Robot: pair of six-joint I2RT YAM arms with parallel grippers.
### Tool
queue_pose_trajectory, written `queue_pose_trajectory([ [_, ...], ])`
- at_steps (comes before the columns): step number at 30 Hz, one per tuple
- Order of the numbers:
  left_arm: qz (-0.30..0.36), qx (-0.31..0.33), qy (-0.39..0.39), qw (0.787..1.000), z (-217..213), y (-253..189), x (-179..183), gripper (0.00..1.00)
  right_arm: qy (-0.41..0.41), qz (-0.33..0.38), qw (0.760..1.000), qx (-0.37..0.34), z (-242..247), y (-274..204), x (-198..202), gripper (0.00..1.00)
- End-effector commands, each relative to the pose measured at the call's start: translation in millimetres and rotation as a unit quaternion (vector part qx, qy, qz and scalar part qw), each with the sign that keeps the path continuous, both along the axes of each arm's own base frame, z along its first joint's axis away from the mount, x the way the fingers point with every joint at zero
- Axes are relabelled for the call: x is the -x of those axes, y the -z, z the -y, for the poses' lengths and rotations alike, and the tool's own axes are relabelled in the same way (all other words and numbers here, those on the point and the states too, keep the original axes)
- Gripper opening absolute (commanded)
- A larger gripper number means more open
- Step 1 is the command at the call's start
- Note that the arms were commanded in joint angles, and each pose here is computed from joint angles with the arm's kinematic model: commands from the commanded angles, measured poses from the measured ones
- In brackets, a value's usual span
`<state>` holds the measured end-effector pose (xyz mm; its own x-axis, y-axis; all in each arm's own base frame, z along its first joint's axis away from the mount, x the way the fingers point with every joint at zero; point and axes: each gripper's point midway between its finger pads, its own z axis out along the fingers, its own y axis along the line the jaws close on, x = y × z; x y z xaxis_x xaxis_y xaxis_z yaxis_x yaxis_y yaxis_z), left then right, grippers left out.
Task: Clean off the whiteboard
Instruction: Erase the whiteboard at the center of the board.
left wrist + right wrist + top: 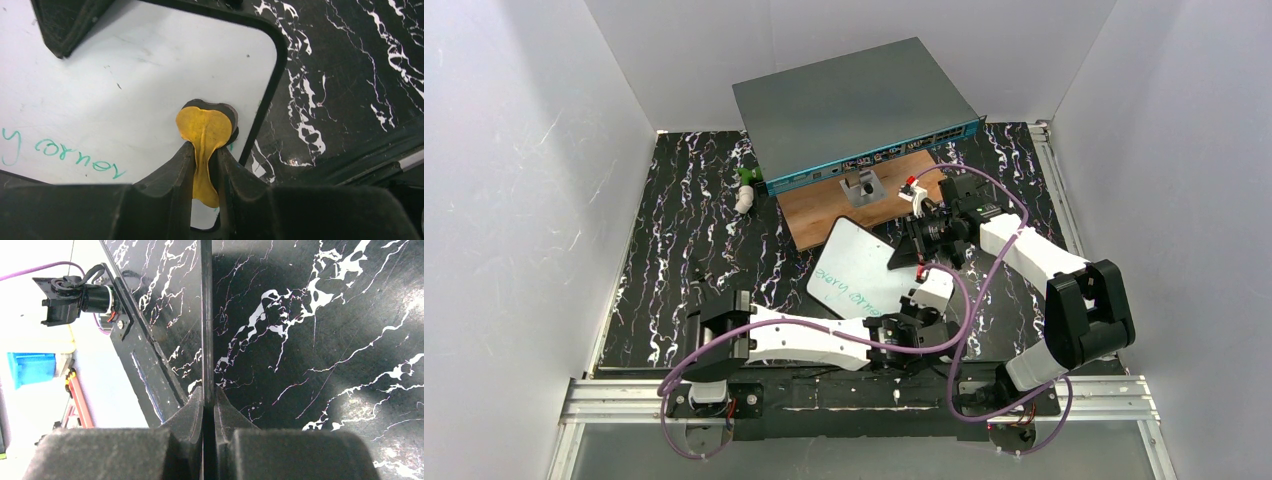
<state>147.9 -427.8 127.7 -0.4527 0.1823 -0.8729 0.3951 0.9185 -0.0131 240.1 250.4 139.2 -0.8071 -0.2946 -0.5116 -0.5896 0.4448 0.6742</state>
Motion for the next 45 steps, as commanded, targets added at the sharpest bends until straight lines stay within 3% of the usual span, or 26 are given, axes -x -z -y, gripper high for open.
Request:
queue_pose_trajectory([
  [1,-0.022,-0.020,0.021,0.999,-3,7,21,0.00,0.013,0.019,1.000,-0.001,-1,-8,-5,0.01],
  [9,-0.081,-0.042,0.040,0.995,-14,39,56,0.00,0.013,0.017,1.000,-0.001,-2,-7,-5,0.01],
  [17,-0.028,-0.030,0.000,0.999,-29,-3,0,0.00,0.013,0.019,1.000,0.000,-1,-7,-5,0.01],
  [24,-0.009,-0.021,0.019,1.000,-14,-26,-36,0.00,0.013,0.022,1.000,0.000,-1,-7,-6,0.01],
  [33,-0.056,-0.060,0.104,0.991,11,18,14,0.00,0.011,0.020,1.000,-0.001,-1,-7,-5,0.01],
  [37,-0.083,-0.077,0.106,0.988,4,43,34,0.00,0.011,0.021,1.000,-0.001,-1,-7,-5,0.01],
  [41,-0.086,-0.100,0.081,0.988,-12,52,32,0.00,0.010,0.019,1.000,-0.002,-1,-7,-5,0.01],
  [45,-0.060,-0.105,0.070,0.990,-10,31,12,0.00,0.010,0.021,1.000,-0.001,-1,-7,-5,0.01],
])
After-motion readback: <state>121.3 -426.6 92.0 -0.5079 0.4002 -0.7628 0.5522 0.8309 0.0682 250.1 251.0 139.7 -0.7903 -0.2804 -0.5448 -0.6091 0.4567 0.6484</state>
